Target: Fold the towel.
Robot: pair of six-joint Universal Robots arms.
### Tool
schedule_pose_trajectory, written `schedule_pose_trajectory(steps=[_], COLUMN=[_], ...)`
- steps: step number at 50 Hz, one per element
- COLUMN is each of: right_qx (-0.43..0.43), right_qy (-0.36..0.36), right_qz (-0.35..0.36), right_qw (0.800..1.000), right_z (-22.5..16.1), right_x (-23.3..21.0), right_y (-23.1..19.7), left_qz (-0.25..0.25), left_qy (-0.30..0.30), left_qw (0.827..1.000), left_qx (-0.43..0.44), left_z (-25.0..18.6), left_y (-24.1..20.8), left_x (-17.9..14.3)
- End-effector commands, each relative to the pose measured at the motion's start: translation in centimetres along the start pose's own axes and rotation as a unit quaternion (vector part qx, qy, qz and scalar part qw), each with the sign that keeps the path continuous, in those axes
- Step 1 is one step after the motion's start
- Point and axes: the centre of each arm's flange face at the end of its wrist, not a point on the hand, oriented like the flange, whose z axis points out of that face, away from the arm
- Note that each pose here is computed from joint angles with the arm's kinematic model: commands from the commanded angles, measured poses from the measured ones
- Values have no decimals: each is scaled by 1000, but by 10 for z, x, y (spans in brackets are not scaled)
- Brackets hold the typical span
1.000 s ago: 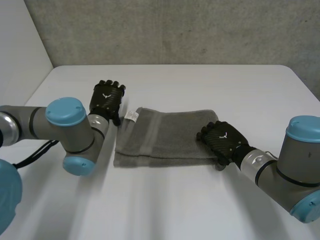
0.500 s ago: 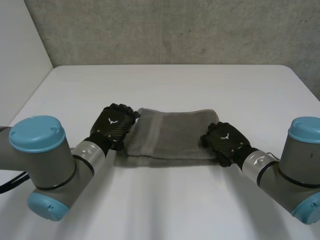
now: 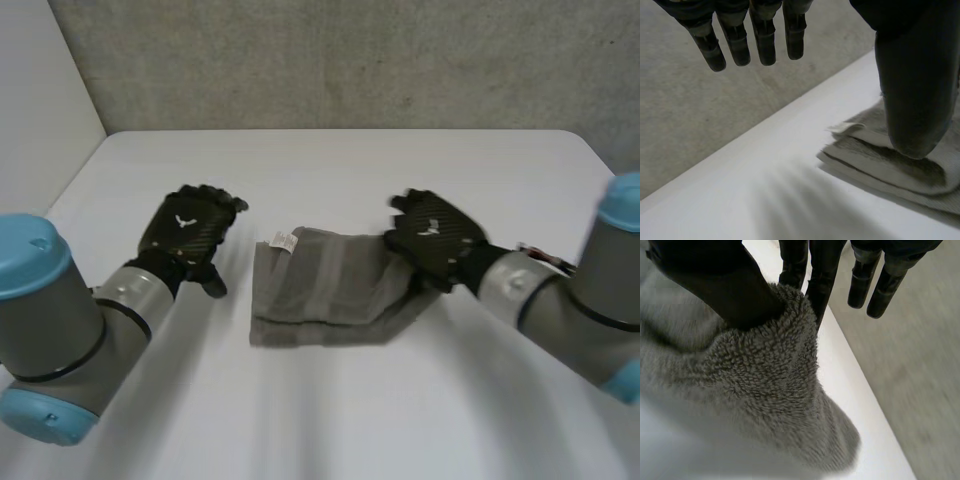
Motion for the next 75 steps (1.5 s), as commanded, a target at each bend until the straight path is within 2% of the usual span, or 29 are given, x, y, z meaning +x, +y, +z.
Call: schedule_pose_trajectory(steps=[1,3,12,20,29,32,34,37,39,40,42,46,49,53,58,62,68,70,75], right_qx=[51,67,97,104,89,82,85,77,59,59,47,27,-2,-35,-51,-65,-90,-100,-106], right_qy=[-80,-116,-154,-152,-170,-167,-138,-120,-81,-81,-42,-4,35,63,71,77,100,102,99], right_qz=[-19,-37,-73,-81,-51,-17,40,77,151,152,210,259,307,366,403,413,427,431,434], right_qw=[995,990,981,980,980,982,986,987,983,983,976,965,951,928,911,905,894,891,889], right_z=[32,41,77,97,93,85,67,59,43,43,27,16,10,7,5,5,-2,-5,7], right_x=[-48,-71,-124,-147,-158,-149,-118,-102,-76,-76,-55,-37,-19,-6,-2,-1,6,-1,-18], right_y=[-41,-57,-66,-66,-60,-66,-90,-94,-96,-97,-99,-92,-70,-41,-25,-13,10,19,40], left_qz=[-39,-44,-51,-56,-67,-65,-64,-63,-64,-66,-70,-92,-101,-114,-113,-113,-113,-113,-111], left_qy=[-37,-44,-76,-89,-85,-83,-83,-81,-75,-67,-59,-37,-26,12,41,54,95,112,125], left_qw=[998,998,996,994,994,994,994,994,994,994,993,992,991,991,992,991,989,987,986], left_qx=[21,23,22,16,22,29,33,46,53,61,71,79,79,63,46,44,30,21,11], left_z=[-1,-1,1,4,4,6,6,10,11,12,14,22,26,33,37,41,41,39,36], left_y=[-15,-16,-14,-9,-12,-16,-18,-26,-31,-36,-42,-47,-46,-39,-32,-30,-26,-22,-15], left_x=[-25,-31,-54,-63,-61,-60,-61,-60,-57,-52,-47,-36,-30,-4,19,30,63,77,89])
